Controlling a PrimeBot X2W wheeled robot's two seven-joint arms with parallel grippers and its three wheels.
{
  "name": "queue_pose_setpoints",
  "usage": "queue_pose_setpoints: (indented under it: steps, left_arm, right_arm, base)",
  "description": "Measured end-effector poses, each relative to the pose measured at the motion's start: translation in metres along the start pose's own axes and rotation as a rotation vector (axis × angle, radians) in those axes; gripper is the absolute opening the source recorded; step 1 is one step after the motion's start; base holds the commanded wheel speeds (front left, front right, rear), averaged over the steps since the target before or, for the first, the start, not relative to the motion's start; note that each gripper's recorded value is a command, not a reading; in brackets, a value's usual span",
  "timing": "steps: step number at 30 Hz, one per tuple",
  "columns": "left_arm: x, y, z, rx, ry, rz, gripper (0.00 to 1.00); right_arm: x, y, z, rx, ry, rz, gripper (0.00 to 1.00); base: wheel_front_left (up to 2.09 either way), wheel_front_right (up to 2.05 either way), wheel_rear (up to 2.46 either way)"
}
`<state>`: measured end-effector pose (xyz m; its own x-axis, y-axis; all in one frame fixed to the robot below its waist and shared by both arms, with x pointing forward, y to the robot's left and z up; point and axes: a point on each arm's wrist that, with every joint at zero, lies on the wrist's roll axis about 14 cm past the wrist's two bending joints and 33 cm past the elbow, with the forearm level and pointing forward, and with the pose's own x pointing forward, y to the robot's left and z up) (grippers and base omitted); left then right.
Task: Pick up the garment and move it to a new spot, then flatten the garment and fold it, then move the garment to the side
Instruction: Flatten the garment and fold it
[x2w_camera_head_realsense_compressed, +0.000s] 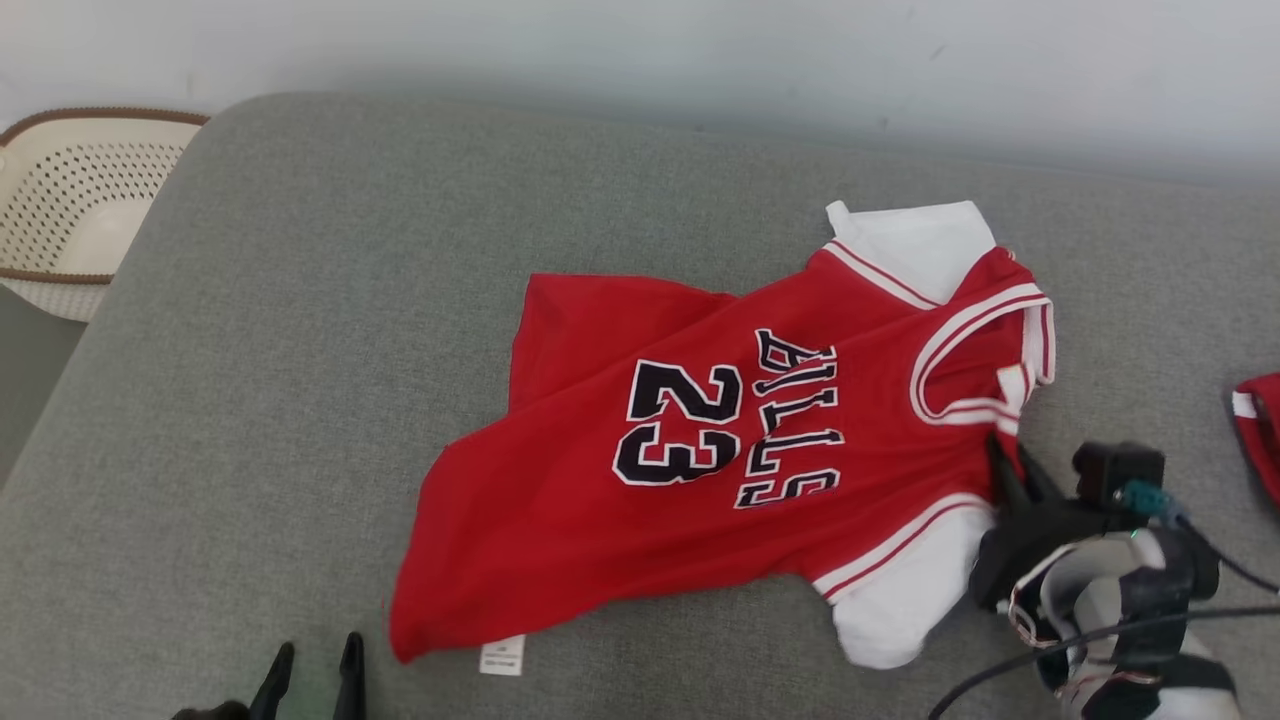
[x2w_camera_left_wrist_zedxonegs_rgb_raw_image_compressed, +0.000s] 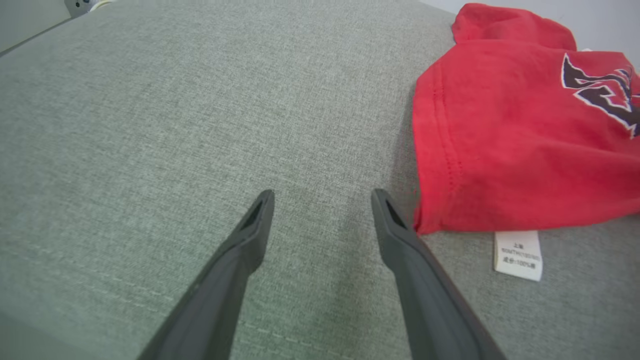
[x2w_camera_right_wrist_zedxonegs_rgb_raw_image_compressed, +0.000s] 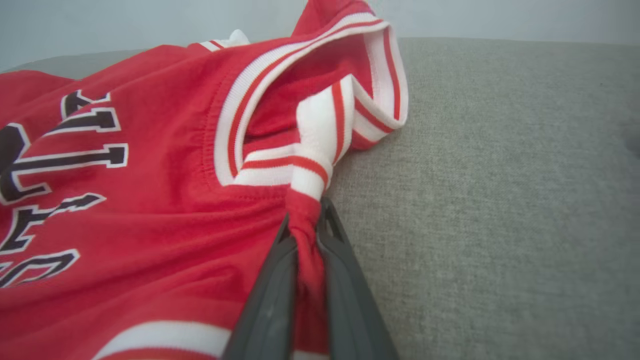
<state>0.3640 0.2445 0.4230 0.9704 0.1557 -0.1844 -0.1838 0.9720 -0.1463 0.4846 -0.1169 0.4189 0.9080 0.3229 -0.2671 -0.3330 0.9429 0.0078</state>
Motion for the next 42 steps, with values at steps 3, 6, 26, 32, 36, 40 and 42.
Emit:
queue_pose_setpoints:
  steps: [3, 6, 26, 32, 36, 40, 42]
  left_arm:
    - [0.004, -0.005, 0.003, -0.001, -0.007, -0.013, 1.00]
    - [0.006, -0.007, 0.002, 0.000, -0.004, -0.015, 1.00]
    - [-0.004, -0.017, 0.017, -0.029, -0.057, -0.019, 1.00]
    - [-0.006, -0.033, 0.021, -0.035, -0.072, -0.069, 1.00]
    - [-0.006, -0.042, 0.024, -0.037, -0.080, -0.095, 1.00]
    - [-0.007, -0.042, 0.022, -0.038, -0.075, -0.096, 1.00]
    - [-0.008, -0.040, 0.019, -0.040, -0.067, -0.088, 1.00]
  right_arm:
    - [0.014, -0.008, 0.016, -0.039, -0.025, -0.003, 0.00]
    - [0.028, -0.018, 0.031, -0.067, -0.045, -0.015, 0.00]
    - [-0.014, -0.046, 0.036, 0.013, -0.130, -0.116, 1.00]
    - [-0.057, -0.038, 0.007, 0.043, -0.099, -0.129, 1.00]
    - [-0.071, -0.023, -0.007, 0.048, -0.072, -0.105, 1.00]
    - [-0.069, -0.002, -0.009, 0.047, -0.071, -0.054, 1.00]
    - [-0.066, 0.010, -0.011, 0.043, -0.064, -0.019, 1.00]
  base:
    - [0.00, 0.00, 0.00]
    - [0.00, 0.00, 0.00]
    - [0.00, 0.00, 0.00]
    - [0.00, 0.00, 0.00]
    - [0.00, 0.00, 0.00]
    - [0.00, 0.00, 0.00]
    - [0.00, 0.00, 0.00]
